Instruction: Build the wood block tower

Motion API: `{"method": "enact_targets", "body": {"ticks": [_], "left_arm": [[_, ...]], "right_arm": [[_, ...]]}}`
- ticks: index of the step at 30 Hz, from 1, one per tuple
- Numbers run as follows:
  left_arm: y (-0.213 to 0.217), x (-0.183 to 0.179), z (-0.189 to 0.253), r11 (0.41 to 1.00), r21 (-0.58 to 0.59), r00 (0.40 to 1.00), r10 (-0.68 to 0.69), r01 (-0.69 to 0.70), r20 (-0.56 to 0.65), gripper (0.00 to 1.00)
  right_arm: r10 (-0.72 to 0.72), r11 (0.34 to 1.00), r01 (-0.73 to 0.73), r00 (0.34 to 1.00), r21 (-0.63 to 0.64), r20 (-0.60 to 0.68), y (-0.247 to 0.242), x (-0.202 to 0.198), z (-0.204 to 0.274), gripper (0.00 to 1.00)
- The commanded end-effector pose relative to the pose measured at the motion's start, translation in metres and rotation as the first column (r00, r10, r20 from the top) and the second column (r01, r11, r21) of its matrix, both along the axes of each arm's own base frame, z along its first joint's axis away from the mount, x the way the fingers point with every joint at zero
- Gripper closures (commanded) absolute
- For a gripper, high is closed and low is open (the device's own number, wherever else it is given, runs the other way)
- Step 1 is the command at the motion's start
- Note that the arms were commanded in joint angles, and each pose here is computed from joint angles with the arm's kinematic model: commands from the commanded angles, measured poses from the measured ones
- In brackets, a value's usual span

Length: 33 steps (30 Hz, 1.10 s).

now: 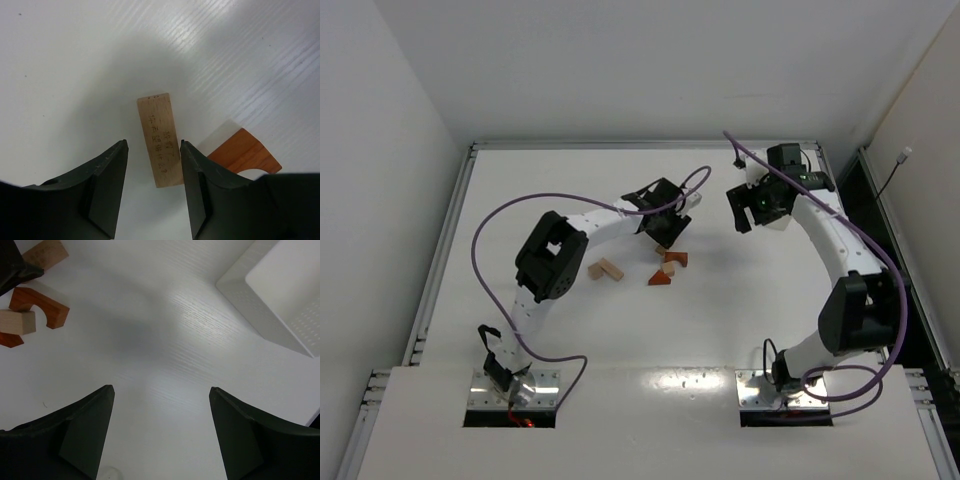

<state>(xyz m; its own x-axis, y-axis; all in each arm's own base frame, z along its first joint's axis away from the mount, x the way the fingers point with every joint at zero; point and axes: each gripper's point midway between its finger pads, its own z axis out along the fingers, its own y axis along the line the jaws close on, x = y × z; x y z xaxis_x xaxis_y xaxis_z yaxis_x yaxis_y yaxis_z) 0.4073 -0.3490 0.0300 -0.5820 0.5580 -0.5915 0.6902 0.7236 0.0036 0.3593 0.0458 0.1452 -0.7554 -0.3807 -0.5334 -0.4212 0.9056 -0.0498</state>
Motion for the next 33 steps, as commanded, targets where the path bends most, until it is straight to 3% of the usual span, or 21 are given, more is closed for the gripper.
{"method": "enact_targets", "body": {"ticks": [1,7,10,13,15,22,27,33], "left_arm": [[-0.007,0.004,0.003,1.000,-0.007,1.000,-0.001,0.001,0.008,0.57],[-0.017,-0.002,-0.004,1.000,-0.001,1.000,-0.021,0.021,0.000,0.57],[-0.017,-0.003,-0.012,1.000,0.002,1.000,-0.003,0.003,-0.024,0.63],[-0.015,-0.003,-0.015,1.000,0.007,0.999,0.025,-0.024,-0.035,0.82],[-0.017,0.001,-0.014,0.998,-0.002,0.998,0.056,-0.056,-0.033,1.00],[-0.027,0.028,-0.002,0.966,-0.057,0.967,0.253,-0.254,-0.019,1.00],[-0.015,0.046,-0.010,0.892,-0.042,0.892,0.451,-0.450,0.014,1.00],[0.013,0.054,-0.021,0.802,-0.022,0.802,0.597,-0.596,0.031,1.00]], "right_arm": [[-0.038,0.999,0.037,0.997,0.010,0.068,-0.007,0.007,0.016,0.26],[-0.048,0.999,0.048,0.996,0.010,0.068,-0.011,0.008,0.016,0.26],[-0.057,0.998,0.057,0.996,0.010,0.068,-0.014,0.008,0.016,0.26],[-0.053,0.999,0.052,0.996,0.017,0.068,-0.013,0.008,0.016,0.26],[-0.053,0.999,0.052,0.996,0.017,0.068,-0.013,0.008,0.016,0.26],[-0.060,0.998,0.059,0.996,0.022,0.066,-0.012,0.008,0.016,0.26],[-0.068,0.997,0.066,0.996,0.028,0.064,-0.012,0.007,0.016,0.26],[-0.068,0.997,0.066,0.996,0.028,0.064,-0.012,0.005,0.018,0.26]]}}
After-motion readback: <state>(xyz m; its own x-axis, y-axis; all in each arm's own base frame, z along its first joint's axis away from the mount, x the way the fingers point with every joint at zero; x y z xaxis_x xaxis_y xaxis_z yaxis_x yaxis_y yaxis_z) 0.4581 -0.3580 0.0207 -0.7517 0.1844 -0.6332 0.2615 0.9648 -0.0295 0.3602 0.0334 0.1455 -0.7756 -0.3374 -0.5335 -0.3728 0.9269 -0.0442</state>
